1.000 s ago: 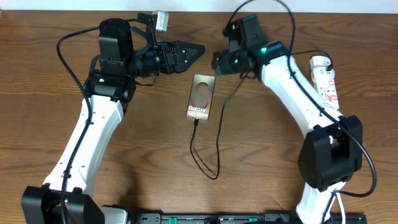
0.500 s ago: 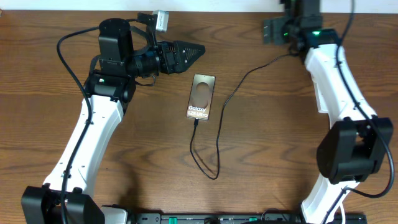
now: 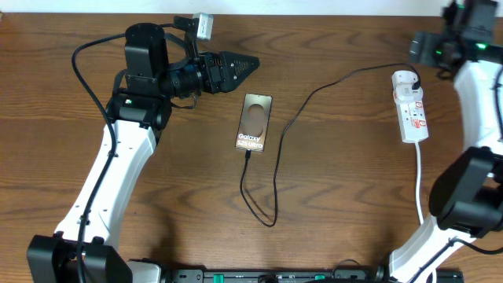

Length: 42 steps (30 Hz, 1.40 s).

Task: Plug charger to phone and switch on socket
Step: 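Move the right gripper to the power strip's orange switch, then press the orange switch on the power strip with the right gripper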

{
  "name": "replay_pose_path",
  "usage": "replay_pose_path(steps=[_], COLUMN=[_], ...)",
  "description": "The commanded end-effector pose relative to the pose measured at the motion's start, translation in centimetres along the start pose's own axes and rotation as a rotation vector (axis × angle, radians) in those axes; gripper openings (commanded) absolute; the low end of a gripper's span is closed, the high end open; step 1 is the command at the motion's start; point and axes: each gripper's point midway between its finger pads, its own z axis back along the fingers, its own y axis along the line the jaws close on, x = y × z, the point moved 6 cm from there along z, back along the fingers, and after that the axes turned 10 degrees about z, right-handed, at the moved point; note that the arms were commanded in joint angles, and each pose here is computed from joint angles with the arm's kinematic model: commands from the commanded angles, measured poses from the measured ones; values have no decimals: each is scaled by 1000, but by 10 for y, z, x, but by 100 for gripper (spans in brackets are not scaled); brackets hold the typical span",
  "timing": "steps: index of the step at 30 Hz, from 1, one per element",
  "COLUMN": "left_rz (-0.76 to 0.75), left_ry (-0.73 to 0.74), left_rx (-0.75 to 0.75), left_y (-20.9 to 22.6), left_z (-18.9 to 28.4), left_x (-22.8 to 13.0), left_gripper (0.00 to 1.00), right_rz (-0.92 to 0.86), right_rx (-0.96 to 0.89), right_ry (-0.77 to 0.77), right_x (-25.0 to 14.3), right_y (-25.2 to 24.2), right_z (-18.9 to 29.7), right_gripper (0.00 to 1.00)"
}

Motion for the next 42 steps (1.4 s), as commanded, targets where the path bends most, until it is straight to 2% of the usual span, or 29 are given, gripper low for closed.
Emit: replay_pose_path(steps=[1, 9, 15, 23, 32, 42], left_rz=[-18, -17, -18, -18, -18, -18], left_ry=[-17, -17, -17, -17, -17, -17], left_rx=[-8, -8, -8, -8, -8, -8], left_y=[-8, -8, -8, -8, -8, -8], left_z=[4, 4, 4, 4, 4, 4], left_x=[4, 4, 4, 4, 4, 4], left_gripper=[87, 87, 87, 87, 87, 87], right_rz=[-75, -210, -219, -229, -287, -282], right_rx=[-53, -75, -64, -64, -16, -32], right_ry=[38, 156, 215, 222, 144, 66], right_x=[-11, -54, -88, -135, -154, -150], right_y=[-38, -77, -72, -59, -45, -47], right_z=[7, -1, -23, -57, -76, -81], right_gripper=[99, 99, 99, 99, 99, 99])
